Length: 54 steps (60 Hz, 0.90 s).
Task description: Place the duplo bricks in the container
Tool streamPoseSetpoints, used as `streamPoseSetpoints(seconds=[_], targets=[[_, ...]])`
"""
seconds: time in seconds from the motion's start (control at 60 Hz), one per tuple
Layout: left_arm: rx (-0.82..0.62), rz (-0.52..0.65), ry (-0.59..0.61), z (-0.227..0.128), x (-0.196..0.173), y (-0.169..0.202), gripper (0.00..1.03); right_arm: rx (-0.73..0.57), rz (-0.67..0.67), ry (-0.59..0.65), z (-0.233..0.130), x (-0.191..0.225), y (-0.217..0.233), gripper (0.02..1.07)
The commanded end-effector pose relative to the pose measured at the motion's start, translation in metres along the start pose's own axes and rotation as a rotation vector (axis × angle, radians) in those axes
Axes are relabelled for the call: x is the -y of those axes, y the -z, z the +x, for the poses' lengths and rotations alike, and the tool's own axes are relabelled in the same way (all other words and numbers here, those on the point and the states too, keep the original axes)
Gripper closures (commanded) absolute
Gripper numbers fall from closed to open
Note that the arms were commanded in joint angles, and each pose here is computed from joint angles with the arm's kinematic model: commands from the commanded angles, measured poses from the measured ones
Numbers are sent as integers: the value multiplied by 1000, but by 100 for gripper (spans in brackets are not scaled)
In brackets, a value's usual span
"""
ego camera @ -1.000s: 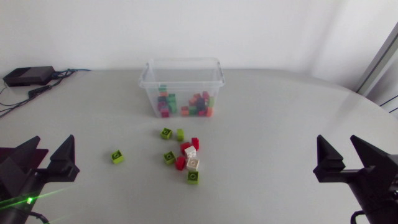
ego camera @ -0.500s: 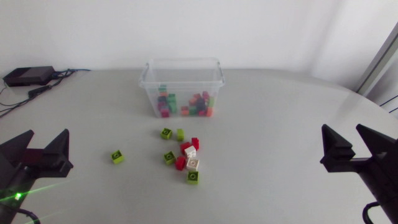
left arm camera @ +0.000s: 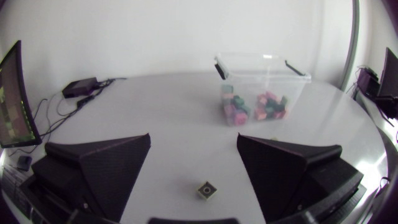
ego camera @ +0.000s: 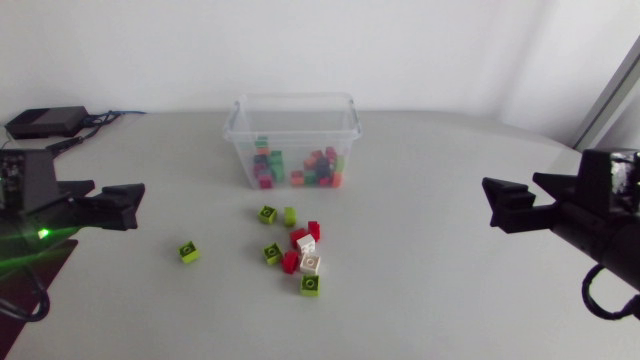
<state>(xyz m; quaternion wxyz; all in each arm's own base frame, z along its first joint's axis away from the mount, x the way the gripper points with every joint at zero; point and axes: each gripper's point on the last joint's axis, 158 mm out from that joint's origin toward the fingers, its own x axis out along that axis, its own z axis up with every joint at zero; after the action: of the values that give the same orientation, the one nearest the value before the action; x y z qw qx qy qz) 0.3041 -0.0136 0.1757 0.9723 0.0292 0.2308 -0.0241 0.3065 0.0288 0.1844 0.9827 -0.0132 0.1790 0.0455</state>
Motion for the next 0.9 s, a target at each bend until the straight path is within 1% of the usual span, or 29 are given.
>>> streamPoseSetpoints(seconds=[0.0, 0.033, 0.05, 0.117, 0.183, 0.25, 0.333, 0.4, 0.433, 0.467, 0.567, 0.65, 0.7, 0.783, 0.883], targets=[[-83, 46, 22, 13, 4, 0, 8, -75, -15, -18, 12, -4, 7, 6], [-112, 56, 25, 16, 4, 3, 8, -99, -15, -25, 15, -6, 10, 6], [-155, 74, 30, 22, 4, 10, 8, -116, -14, -26, 17, -6, 12, 6], [-236, 117, 39, 34, 4, 21, 10, -200, -14, -34, 25, -7, 22, 6], [-318, 143, 63, 44, 7, 36, 10, -274, -13, -52, 30, -11, 34, 6], [-386, 169, 86, 53, 8, 46, 10, -376, -27, -55, 37, -10, 50, 6], [-488, 259, 124, 65, 10, 63, 10, -454, -67, -77, 41, -13, 63, 6], [-557, 403, 187, 73, 13, 78, 10, -500, -103, -102, 41, -18, 71, 6], [-602, 411, 202, 78, 14, 88, 10, -554, -142, -126, 40, -23, 80, 6], [-617, 429, 214, 80, 15, 92, 10, -586, -172, -140, 40, -24, 84, 6], [-665, 504, 259, 86, 17, 110, 10, -638, -240, -177, 42, -30, 95, 6], [-706, 579, 306, 91, 17, 125, 10, -698, -338, -238, 43, -39, 104, 6], [-734, 626, 345, 92, 18, 134, 10, -719, -360, -257, 43, -43, 110, 6], [-759, 643, 400, 94, 20, 141, 10, -712, -409, -296, 42, -55, 111, 6], [-785, 676, 447, 95, 24, 152, 10, -721, -420, -368, 41, -75, 115, 7]])
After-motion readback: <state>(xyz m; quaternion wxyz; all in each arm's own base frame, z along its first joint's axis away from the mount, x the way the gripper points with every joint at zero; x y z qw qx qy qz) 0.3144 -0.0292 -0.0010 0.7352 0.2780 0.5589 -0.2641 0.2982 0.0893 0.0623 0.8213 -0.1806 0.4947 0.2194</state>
